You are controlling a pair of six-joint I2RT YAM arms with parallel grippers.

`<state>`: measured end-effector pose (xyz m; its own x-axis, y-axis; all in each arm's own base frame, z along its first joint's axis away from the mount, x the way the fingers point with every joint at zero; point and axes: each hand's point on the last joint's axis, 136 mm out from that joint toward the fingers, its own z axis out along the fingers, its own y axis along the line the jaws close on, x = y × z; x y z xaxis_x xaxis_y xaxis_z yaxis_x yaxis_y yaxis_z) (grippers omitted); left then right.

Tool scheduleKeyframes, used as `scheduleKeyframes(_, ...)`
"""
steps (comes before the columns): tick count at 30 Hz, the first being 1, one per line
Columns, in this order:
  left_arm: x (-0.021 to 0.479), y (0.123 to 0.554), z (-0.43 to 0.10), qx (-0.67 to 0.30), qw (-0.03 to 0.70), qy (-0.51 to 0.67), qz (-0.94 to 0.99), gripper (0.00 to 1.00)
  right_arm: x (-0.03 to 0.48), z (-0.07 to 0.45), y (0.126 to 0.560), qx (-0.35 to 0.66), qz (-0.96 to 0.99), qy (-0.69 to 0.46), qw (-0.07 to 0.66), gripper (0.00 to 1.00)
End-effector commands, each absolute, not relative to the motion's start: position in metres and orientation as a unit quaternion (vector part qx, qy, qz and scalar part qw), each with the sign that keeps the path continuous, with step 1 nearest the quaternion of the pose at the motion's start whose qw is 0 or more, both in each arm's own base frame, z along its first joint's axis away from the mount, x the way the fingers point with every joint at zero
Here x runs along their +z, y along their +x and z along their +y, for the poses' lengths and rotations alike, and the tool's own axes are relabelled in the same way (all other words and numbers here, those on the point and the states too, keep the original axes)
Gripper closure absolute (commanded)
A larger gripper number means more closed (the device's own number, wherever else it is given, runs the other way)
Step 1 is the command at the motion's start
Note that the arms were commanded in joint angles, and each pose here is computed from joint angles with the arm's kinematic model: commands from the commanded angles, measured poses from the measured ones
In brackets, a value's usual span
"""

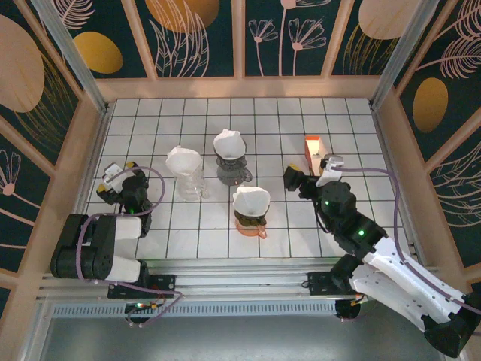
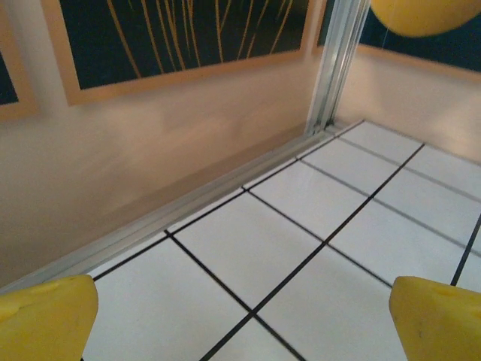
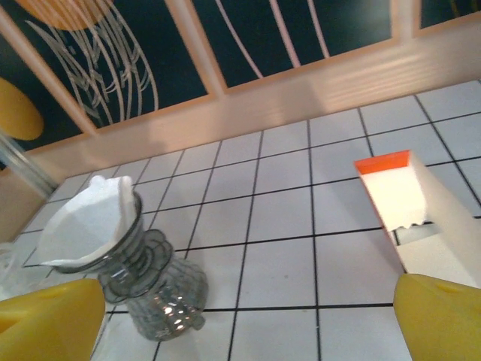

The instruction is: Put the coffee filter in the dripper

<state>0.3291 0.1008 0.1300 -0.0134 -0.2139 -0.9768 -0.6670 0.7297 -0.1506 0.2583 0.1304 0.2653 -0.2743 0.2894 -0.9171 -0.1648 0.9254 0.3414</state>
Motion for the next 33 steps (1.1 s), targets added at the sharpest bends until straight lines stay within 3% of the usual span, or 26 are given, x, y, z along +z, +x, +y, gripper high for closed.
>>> scheduleKeyframes(1,0.148,0.321,0.103,0.155,0.664,-0.333,0.651,0.01,0.253,0.111,0.265,0.146,0.779,0.07,0.606,0.01)
scheduleKeyframes(11,0.144,0.336,0.107,0.174,0.641,-0.335,0.669,0.01,0.234,0.09,0.275,0.121,0.782,0.104,0.602,0.01)
scheduleKeyframes(14,0.151,0.311,0.103,0.144,0.679,-0.334,0.638,0.01,0.232,0.081,0.278,0.11,0.778,0.118,0.607,0.01)
scheduleKeyframes(20,0.142,0.355,0.092,0.156,0.639,-0.285,0.697,0.01,0.237,0.042,0.285,0.047,0.749,0.168,0.639,0.01)
scheduleKeyframes(27,0.148,0.344,0.088,0.137,0.661,-0.279,0.683,0.01,0.226,-0.02,0.295,-0.067,0.703,0.184,0.684,0.01)
scheduleKeyframes(33,0.147,0.347,0.088,0.14,0.656,-0.278,0.687,0.01,0.199,-0.054,0.317,-0.093,0.693,0.192,0.689,0.01)
